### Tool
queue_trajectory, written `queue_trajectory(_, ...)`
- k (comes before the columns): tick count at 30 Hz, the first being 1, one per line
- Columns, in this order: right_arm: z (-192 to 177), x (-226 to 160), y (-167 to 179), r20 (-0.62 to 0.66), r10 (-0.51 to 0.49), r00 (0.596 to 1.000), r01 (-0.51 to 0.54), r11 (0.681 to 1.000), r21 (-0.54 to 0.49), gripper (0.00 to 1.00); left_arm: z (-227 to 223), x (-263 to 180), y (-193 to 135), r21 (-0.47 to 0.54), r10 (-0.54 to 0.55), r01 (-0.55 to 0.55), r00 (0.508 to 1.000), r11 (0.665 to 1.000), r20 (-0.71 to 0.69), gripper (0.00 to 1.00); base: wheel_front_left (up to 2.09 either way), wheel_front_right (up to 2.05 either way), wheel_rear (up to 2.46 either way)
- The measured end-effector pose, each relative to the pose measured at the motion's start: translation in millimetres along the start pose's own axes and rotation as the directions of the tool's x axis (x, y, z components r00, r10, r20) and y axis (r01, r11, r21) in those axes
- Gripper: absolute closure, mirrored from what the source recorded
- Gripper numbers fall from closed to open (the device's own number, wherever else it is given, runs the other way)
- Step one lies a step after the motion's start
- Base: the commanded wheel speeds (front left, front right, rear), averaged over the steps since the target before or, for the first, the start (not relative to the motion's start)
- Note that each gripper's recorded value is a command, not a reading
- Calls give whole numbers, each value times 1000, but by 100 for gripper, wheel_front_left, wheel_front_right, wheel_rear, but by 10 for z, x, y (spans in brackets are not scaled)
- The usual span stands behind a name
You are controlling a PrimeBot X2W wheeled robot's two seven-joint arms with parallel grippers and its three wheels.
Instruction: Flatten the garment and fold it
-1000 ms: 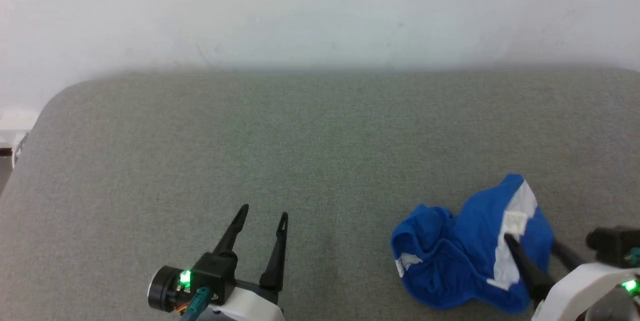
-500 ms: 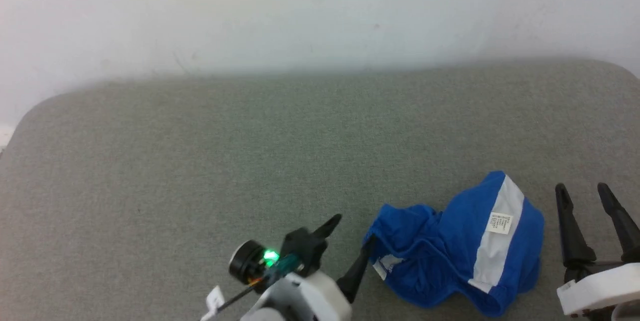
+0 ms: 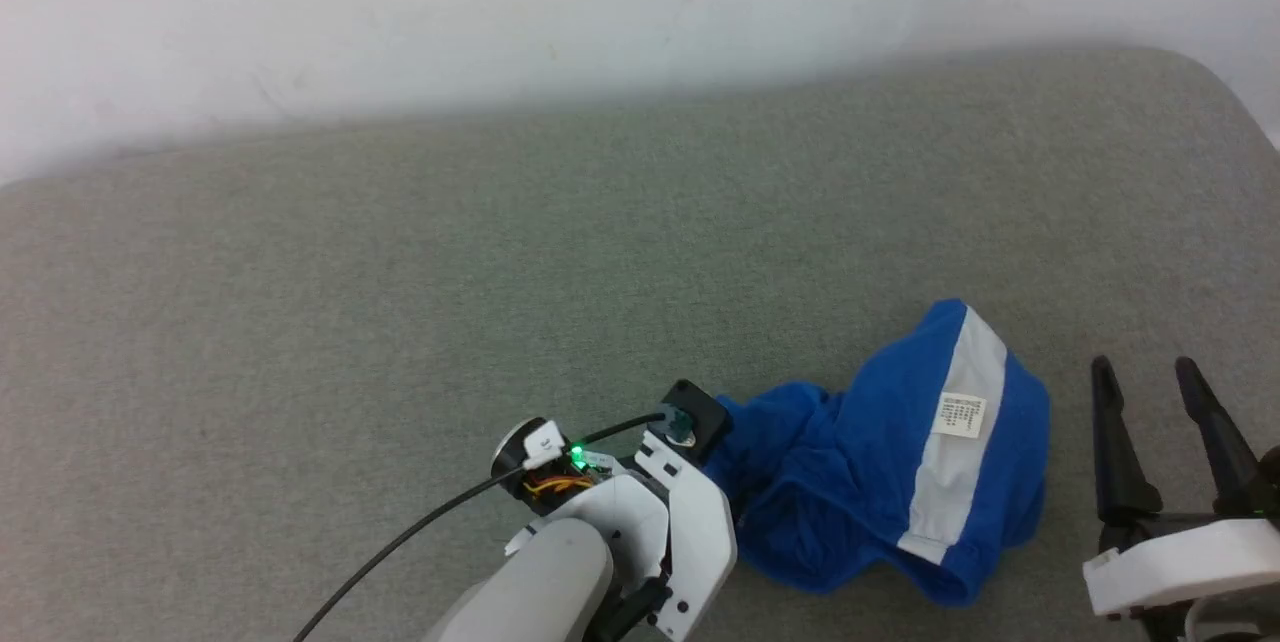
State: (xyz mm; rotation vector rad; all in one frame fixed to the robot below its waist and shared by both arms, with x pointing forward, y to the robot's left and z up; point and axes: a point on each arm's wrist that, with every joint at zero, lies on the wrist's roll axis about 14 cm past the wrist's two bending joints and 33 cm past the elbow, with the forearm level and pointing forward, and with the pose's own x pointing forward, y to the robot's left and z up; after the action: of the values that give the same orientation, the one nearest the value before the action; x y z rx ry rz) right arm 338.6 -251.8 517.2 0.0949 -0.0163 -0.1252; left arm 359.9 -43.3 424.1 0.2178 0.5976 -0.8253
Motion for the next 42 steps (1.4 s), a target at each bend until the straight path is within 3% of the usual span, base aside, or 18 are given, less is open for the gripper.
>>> queue_trajectory(2,-38,3,-1,-8,-4,1000,4,1000,3,0,-100,57,-11,21,-14,15,998,1000,-58,0,0,0,0)
queue_trajectory(3,-50,11,1,-8,-6,1000,6,1000,5,0,-172,80,-29,30,-25,28,995,999,-93,9,0,0,0)
queue_trajectory(5,-79,23,1,-14,-10,1000,10,1000,8,0,-290,110,-78,30,-53,59,987,998,-149,100,0,0,0)
queue_trajectory(11,-107,51,-29,-6,-25,1000,25,1000,16,0,-206,97,20,18,-61,63,994,998,-89,100,0,0,0)
queue_trajectory(16,-48,43,0,18,-16,1000,16,1000,17,0,283,-157,619,16,135,-138,980,990,148,100,0,0,0)
queue_trajectory(19,18,50,61,41,2,999,-3,1000,23,0,606,-483,1020,-2,270,-282,917,959,294,100,0,0,0)
queue_trajectory(23,60,85,200,56,42,998,-44,999,31,0,838,-990,1513,-47,426,-449,801,892,421,100,0,0,0)
queue_trajectory(26,37,121,311,51,73,996,-75,996,37,0,871,-1294,1797,-91,511,-535,724,840,464,100,0,0,0)
queue_trajectory(28,4,144,367,41,88,995,-90,995,40,0,770,-1373,1936,-120,551,-561,710,819,438,100,0,0,0)
queue_trajectory(29,-21,156,390,34,94,995,-96,995,42,0,677,-1381,2006,-132,569,-571,713,810,411,90,0,0,0)
queue_trajectory(30,-51,168,405,25,98,995,-99,994,43,0,579,-1371,2062,-149,583,-575,716,804,383,55,0,0,0)
queue_trajectory(31,-81,182,425,16,103,995,-104,994,44,0,453,-1350,2111,-158,596,-582,724,798,346,0,0,0,0)
queue_trajectory(36,-166,267,545,-7,136,991,-135,990,50,0,-58,-1309,2246,-213,649,-614,725,760,229,0,0,0,0)
queue_trajectory(42,-189,285,623,-14,160,987,-159,986,50,0,-89,-1522,2348,-295,716,-652,640,698,279,0,0,0,0)
